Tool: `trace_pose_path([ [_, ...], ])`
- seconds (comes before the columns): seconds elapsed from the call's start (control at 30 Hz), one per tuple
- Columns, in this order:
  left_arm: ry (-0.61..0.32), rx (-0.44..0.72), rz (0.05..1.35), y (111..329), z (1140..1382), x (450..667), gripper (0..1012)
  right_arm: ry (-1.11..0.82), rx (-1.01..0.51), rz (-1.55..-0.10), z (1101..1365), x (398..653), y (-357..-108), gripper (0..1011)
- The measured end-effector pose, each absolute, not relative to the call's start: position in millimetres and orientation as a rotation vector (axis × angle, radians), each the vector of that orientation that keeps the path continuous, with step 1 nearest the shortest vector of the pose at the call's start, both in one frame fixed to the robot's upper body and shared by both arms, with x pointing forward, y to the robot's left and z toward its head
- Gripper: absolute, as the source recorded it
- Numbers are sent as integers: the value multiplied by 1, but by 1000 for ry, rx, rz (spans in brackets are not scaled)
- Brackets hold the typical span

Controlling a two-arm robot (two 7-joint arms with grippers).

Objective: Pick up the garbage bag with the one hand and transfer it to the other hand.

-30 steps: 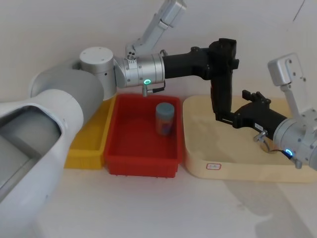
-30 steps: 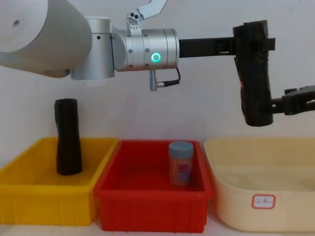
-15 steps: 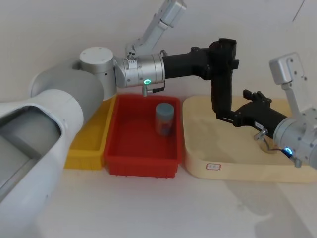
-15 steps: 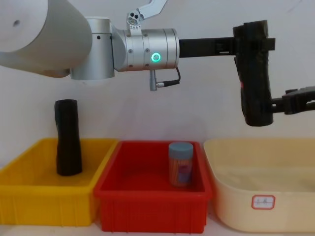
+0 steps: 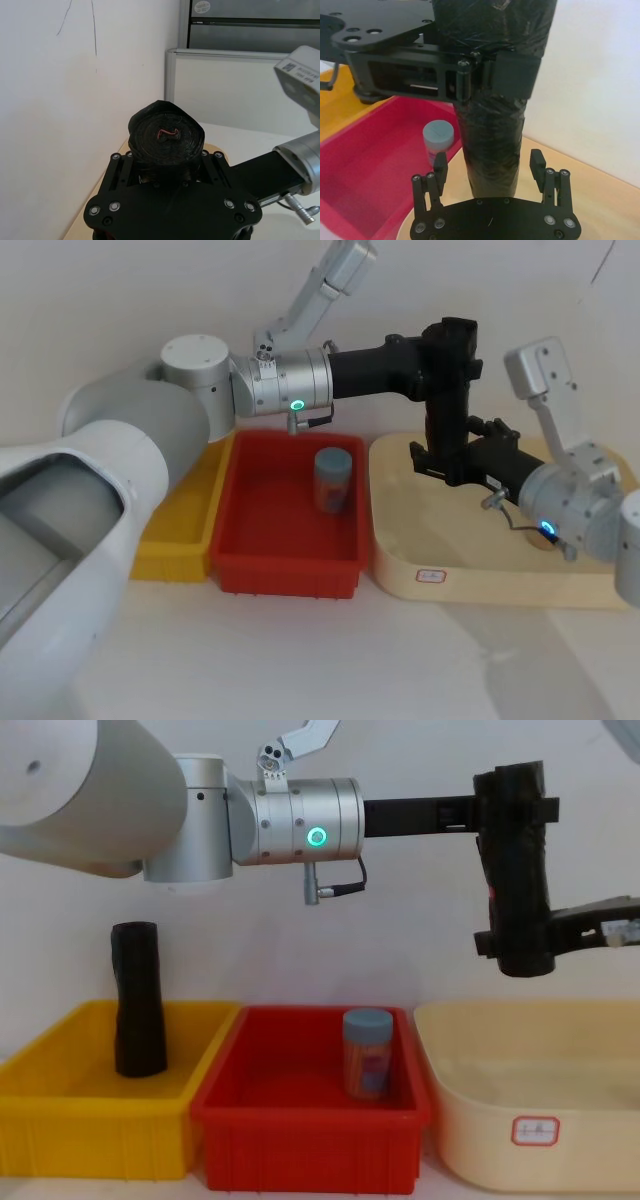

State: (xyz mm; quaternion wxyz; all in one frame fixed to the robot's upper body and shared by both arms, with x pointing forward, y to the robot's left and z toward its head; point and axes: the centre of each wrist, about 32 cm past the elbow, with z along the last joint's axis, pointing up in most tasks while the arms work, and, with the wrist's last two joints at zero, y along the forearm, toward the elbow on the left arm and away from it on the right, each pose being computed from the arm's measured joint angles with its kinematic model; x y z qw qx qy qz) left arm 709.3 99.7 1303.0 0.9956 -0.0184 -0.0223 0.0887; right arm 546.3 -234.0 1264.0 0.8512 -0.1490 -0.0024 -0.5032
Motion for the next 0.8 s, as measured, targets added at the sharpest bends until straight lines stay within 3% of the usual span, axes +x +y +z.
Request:
trace_pose_path([
  [0.47, -45, -37, 178, 100, 1303, 709, 497, -26, -332, -1096, 1263, 564, -222, 1000],
  [0.8, -44, -37, 178, 100, 1303, 709, 497, -34, -334, -1107, 1263, 569, -219, 756],
])
